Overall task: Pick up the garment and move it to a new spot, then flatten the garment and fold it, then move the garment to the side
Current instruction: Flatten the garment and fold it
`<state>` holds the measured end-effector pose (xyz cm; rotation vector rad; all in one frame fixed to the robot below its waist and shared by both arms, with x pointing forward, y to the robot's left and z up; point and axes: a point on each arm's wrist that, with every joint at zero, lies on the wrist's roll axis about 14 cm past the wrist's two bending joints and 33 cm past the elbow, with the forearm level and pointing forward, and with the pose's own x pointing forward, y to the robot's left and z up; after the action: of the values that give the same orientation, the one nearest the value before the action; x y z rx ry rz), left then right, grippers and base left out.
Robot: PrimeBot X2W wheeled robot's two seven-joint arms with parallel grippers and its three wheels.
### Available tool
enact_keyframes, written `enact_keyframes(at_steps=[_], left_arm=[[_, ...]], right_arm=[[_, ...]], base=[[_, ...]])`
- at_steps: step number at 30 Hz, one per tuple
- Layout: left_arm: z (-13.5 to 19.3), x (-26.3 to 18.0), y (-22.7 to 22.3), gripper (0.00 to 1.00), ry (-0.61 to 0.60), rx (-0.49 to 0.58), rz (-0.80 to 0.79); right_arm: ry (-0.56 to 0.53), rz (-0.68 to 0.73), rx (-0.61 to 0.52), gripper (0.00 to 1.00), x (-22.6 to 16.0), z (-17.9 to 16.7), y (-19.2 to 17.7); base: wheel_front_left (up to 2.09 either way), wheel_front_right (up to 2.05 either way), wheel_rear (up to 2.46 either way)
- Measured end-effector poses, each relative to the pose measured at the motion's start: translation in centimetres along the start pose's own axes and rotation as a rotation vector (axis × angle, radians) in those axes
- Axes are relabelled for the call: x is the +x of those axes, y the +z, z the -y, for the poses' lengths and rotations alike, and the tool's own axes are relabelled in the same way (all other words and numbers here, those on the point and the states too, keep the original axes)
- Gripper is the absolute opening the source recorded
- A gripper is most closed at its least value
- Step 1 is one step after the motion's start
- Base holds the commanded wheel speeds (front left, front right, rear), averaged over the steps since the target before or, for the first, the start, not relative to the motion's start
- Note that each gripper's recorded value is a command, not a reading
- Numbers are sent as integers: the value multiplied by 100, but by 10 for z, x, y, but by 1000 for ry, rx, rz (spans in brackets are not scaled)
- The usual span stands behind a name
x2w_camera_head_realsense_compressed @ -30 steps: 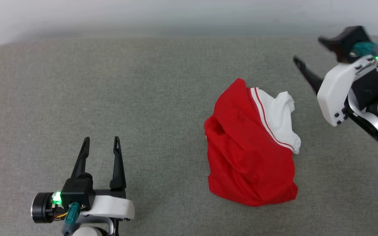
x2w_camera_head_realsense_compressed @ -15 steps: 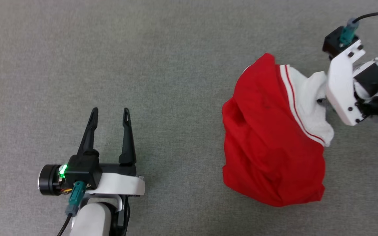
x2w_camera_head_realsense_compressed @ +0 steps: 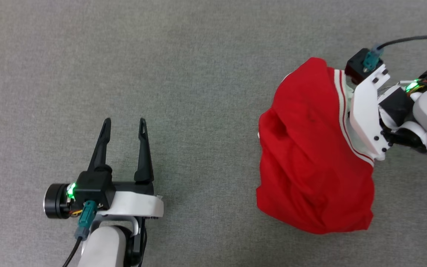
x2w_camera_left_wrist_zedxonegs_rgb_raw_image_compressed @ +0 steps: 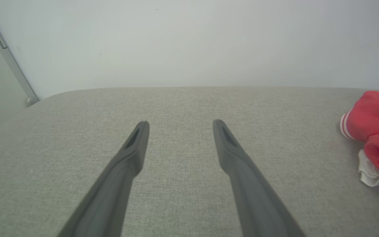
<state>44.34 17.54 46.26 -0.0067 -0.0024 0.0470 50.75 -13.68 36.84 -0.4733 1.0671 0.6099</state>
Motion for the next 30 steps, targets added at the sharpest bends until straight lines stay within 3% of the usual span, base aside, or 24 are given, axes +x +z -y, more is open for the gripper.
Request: enact_keyframes(at_steps=[8, 12, 18, 26, 30], left_arm=[[4, -17, 19, 100, -10, -8, 36], [12, -24, 28, 100, -35, -11, 58], [22, -29, 35, 100, -65, -18, 75], [33, -28, 34, 100, -101, -20, 74], [34, -27, 33, 100, -106, -14, 70]], right_arm=[[-146, 249, -103, 0, -78, 32, 25], [-198, 314, -110, 0, -122, 45, 7], [-209, 228, 11, 0, -147, 47, -85], [-160, -44, 292, 0, -122, 13, -239], [-131, -67, 396, 0, -105, -8, -264]], base=[[0, 0, 0], [0, 0, 0], [0, 0, 0], [0, 0, 0], [0, 0, 0]])
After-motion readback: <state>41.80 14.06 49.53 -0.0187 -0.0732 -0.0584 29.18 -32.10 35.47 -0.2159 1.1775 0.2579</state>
